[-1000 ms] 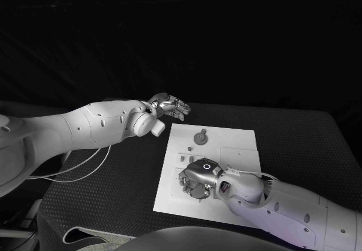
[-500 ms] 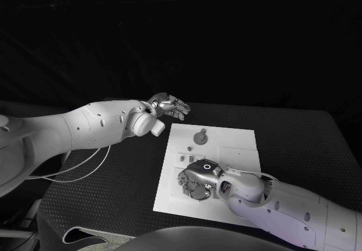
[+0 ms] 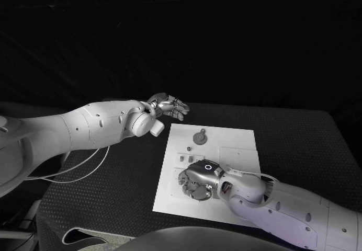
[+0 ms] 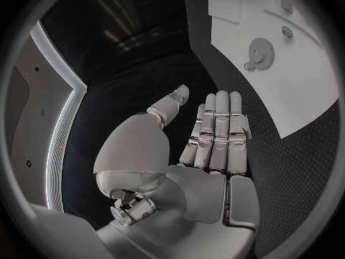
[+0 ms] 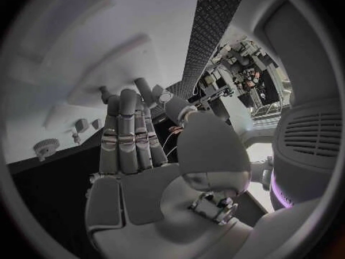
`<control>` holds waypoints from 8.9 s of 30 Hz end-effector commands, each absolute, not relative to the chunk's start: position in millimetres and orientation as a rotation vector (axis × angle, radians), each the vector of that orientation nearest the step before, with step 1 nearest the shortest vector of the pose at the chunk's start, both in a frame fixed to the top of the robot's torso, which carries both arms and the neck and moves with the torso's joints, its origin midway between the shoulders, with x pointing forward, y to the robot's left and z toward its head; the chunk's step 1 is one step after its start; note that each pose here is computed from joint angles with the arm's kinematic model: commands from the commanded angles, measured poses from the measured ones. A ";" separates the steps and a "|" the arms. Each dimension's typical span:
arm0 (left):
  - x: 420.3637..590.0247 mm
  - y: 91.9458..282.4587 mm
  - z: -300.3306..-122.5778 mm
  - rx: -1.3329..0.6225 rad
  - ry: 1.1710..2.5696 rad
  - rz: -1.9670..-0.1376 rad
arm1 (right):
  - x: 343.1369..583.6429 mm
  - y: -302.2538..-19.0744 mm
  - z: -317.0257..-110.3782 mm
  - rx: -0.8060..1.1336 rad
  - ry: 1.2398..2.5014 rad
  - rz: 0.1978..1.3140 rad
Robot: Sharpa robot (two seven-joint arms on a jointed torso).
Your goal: Assemble the parts on the task board
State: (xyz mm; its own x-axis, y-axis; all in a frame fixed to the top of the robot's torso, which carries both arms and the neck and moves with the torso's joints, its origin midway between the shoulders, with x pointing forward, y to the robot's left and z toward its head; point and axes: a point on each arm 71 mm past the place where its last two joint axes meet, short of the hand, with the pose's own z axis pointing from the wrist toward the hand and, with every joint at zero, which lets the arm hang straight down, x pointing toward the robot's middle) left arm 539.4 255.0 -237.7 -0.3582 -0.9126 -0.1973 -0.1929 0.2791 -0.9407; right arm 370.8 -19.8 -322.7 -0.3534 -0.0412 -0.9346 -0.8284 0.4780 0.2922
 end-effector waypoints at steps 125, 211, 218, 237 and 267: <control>537.2 264.0 -243.1 -1.020 1.745 -1.162 | 401.8 -176.7 -317.9 0.191 2.550 0.515; 536.1 261.7 -244.0 -1.024 1.766 -1.165 | 396.5 -136.4 -329.3 0.143 2.598 0.554; 536.0 261.6 -244.0 -1.024 1.768 -1.166 | 395.8 -135.9 -329.5 0.127 2.601 0.549; 536.2 262.3 -244.1 -1.025 1.767 -1.164 | 397.3 -136.5 -329.8 0.128 2.582 0.542; 536.3 261.9 -244.1 -1.021 1.770 -1.170 | 416.1 -174.6 -293.0 0.227 2.388 0.561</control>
